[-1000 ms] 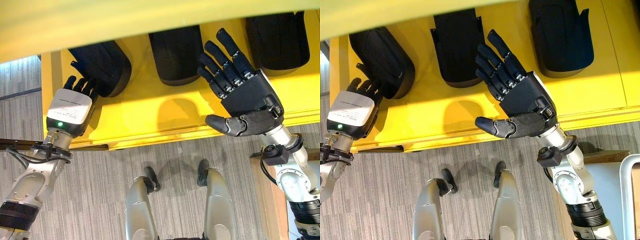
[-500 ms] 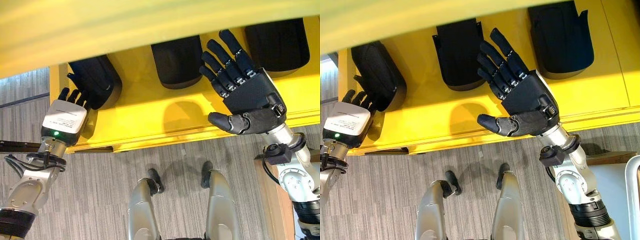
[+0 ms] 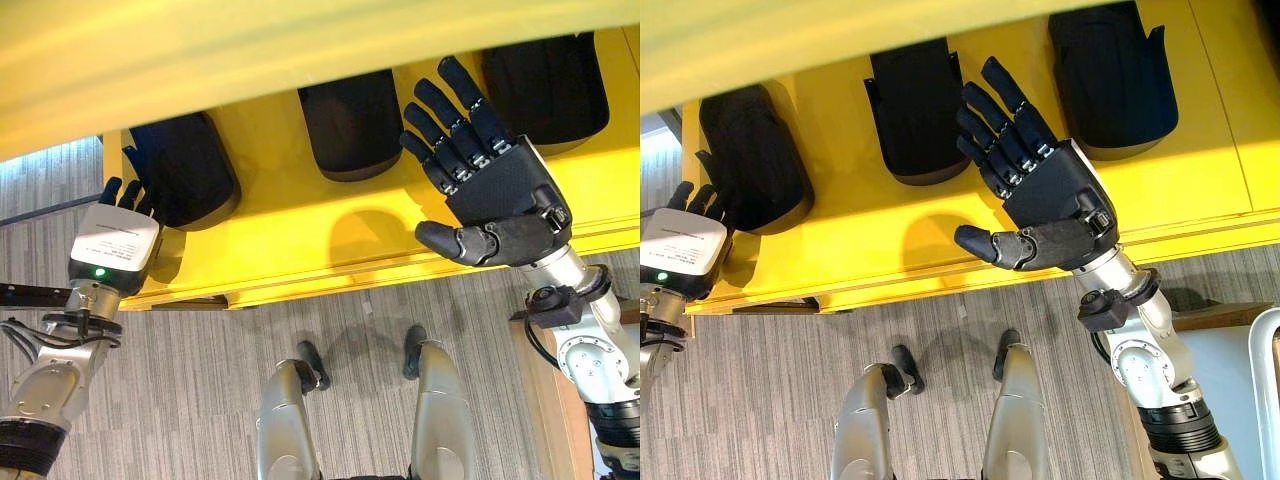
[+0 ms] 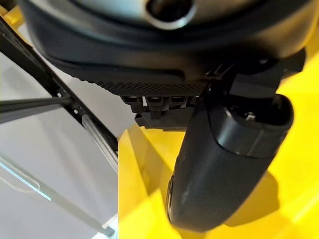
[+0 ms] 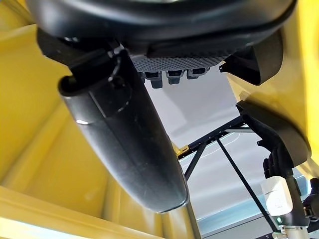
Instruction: Move parts from the plastic box to the shelf.
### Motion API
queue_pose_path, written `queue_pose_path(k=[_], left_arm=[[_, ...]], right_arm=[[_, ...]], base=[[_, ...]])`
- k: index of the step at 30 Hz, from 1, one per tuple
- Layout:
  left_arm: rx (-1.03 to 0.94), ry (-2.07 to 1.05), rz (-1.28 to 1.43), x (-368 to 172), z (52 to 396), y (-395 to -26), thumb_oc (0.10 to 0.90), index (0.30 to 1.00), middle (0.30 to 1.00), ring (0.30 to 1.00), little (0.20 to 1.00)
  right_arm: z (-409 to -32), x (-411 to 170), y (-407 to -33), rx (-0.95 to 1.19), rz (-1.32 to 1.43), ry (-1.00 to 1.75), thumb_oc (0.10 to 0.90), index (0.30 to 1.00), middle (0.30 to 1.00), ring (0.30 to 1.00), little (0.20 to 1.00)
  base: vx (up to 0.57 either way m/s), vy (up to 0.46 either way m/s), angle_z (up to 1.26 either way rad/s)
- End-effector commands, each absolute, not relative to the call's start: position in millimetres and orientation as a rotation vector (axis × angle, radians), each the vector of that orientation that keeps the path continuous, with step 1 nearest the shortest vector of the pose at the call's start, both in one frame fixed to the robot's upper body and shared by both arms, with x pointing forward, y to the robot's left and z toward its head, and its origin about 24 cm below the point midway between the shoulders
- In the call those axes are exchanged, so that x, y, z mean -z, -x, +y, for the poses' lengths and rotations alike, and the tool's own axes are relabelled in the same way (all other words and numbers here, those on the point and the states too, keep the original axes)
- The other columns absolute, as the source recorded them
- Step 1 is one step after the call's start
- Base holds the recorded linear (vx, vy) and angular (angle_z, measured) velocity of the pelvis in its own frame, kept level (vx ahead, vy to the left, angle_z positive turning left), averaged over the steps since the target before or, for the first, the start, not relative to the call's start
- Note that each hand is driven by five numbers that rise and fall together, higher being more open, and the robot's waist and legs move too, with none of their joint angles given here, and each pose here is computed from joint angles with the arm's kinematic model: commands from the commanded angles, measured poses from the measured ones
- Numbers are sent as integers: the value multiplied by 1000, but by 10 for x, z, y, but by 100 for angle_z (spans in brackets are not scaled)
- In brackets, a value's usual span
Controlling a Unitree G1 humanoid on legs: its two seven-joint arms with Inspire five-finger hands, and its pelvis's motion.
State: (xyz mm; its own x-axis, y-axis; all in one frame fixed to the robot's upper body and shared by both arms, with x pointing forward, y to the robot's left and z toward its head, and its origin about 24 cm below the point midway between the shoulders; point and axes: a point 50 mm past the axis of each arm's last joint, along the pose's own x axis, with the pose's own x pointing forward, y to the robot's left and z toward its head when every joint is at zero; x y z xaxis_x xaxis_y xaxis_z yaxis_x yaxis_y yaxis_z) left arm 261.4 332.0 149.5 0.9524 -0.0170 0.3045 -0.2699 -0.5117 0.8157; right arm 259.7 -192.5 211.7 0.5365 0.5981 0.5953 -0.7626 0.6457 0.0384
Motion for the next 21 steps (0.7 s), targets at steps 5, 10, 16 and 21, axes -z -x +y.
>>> queue_pose_path(k=[5,10,16,21], left_arm=[[-589,-2368,-405,-2472,3444,-2615,900,1000,1000,1000,1000],[-574,-2369,-463,-2525,3346,-2656,900,1000,1000,1000,1000],[-556,-2410,-454,-2635,3215,-2756,900,1000,1000,1000,1000],[-640,-2269,-424,-2713,3254,-2765,900,1000,1000,1000,1000]], right_arm=[[-1807,-2575,-2357,-972,-823,-342,900,1000,1000,1000,1000],[-1788,-2570,-2358,-976,-815,-348,900,1000,1000,1000,1000],[-1778,-2541,-2385,-985,-810,-363,900,1000,1000,1000,1000],[-1738,-2544,-2381,-988,-803,-371,900,1000,1000,1000,1000]], base=[[2,7,0],[3,15,-1],[1,0,-1],[0,-8,-1]])
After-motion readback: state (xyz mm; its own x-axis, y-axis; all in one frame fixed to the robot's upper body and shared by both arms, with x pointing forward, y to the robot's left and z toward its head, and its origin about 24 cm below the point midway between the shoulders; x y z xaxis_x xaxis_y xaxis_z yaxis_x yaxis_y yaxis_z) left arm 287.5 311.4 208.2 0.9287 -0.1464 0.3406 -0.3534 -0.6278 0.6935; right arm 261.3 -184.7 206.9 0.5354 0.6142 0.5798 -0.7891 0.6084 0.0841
